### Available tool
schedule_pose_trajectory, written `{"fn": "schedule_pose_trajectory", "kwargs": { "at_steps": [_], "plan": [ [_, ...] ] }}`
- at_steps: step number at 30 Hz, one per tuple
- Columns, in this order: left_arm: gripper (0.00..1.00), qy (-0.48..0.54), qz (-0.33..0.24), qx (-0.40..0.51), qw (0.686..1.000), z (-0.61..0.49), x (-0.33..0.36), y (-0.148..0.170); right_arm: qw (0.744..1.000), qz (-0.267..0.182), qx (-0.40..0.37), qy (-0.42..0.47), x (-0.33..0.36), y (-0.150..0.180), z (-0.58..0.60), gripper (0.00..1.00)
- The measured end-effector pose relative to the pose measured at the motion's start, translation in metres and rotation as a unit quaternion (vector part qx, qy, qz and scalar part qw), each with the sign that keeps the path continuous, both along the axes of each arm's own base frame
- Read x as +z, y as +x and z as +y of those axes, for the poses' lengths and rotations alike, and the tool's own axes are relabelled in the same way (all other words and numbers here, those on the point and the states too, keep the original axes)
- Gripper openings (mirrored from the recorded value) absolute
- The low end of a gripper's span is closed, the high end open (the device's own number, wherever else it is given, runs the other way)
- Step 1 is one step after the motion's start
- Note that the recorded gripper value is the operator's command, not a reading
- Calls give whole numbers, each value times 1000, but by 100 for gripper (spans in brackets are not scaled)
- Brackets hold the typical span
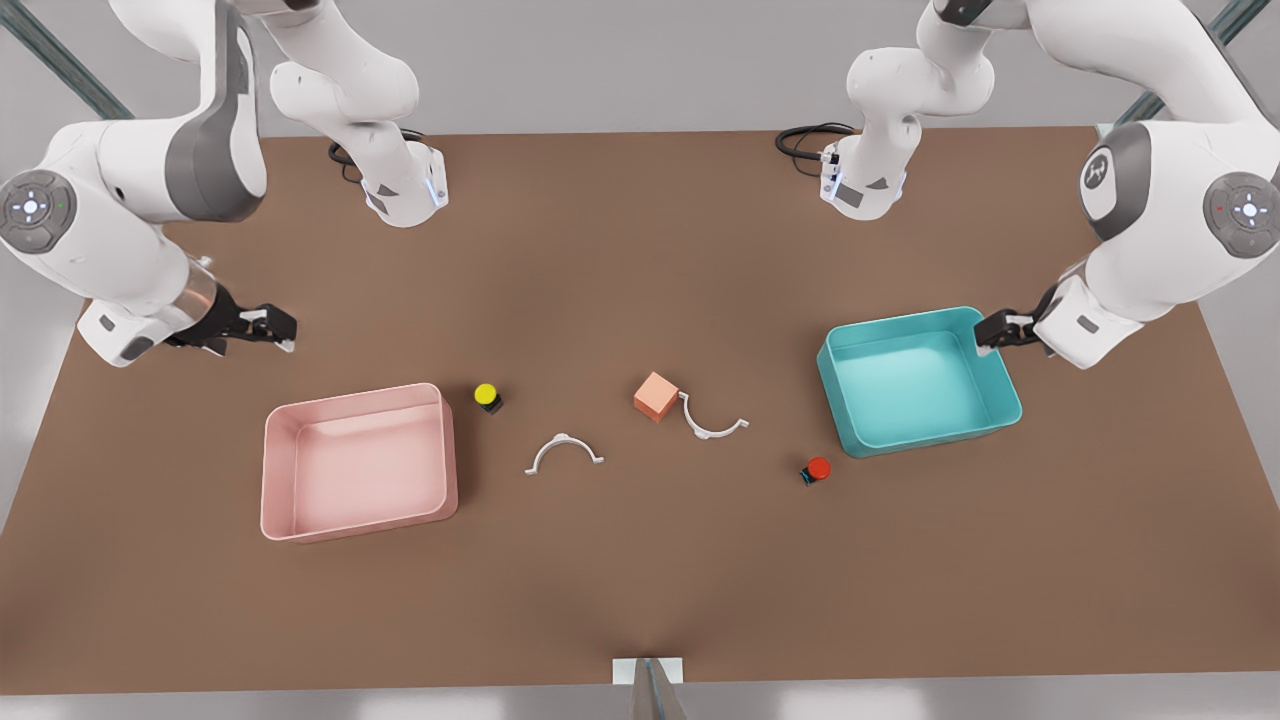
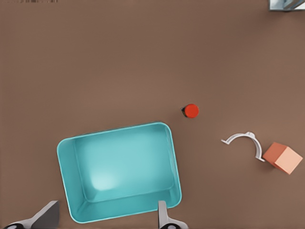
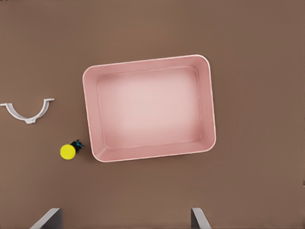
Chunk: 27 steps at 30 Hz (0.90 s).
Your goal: Place the red button in the blue storage box with the left arm, and place the yellow button in the pink storage box with the right arm
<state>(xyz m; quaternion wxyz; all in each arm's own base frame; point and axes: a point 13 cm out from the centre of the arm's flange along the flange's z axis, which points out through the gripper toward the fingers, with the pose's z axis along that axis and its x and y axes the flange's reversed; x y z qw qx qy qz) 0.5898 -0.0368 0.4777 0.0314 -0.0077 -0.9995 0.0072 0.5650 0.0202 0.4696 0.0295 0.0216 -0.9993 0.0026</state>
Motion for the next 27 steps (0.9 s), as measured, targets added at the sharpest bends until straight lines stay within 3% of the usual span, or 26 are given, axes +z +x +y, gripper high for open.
{"fn": "schedule_pose_trajectory", "kwargs": {
  "at_steps": [3, 7, 14, 18, 27],
  "plan": [
    [100, 2, 5, -8, 1000, -8, -9, 4, 1000, 2, -3, 1, -2, 0, -3, 100],
    [100, 13, 22, -120, 992, -126, -64, 11, 999, 42, 12, 7, -47, 6, 18, 100],
    [100, 11, -7, -237, 972, -200, -222, 71, 990, 130, 34, 30, -172, 11, 63, 100],
    [100, 7, -23, -270, 963, -201, -291, 71, 989, 135, 56, 35, -205, -2, 107, 100],
    [100, 6, -48, -314, 948, -190, -355, 75, 992, 118, 51, 0, -285, -27, 207, 100]
  ]
}}
